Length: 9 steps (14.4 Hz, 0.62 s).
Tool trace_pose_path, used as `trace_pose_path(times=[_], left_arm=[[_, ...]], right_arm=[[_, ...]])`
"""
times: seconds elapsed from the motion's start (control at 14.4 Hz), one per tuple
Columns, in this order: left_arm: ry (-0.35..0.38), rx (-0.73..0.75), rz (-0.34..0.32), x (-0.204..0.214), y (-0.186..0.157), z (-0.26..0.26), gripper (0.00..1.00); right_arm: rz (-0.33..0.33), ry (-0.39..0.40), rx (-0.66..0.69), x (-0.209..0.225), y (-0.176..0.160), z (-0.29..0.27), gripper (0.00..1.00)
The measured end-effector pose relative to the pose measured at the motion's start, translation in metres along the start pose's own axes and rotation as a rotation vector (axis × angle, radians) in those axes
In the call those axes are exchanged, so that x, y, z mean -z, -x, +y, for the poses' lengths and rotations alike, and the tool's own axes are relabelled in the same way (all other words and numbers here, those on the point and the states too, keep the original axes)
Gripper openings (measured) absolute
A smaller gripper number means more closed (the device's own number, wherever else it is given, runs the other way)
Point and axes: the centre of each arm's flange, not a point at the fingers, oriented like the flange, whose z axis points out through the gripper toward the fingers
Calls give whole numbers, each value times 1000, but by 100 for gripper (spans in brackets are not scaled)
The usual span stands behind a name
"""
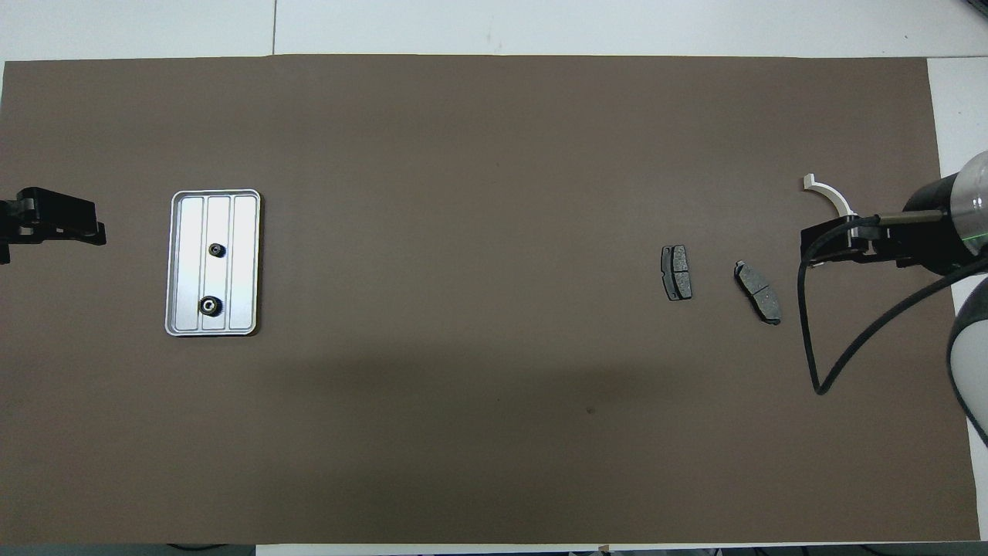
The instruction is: Pick bearing gear from pile to tray
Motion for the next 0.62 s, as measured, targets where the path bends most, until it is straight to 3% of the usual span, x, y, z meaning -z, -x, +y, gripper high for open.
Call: trace_pose_path(times=[0.62], left_arm=[[-16, -87, -32, -18, 2, 0, 100]], right_arm=[[0, 0, 0, 0, 0, 0, 100]])
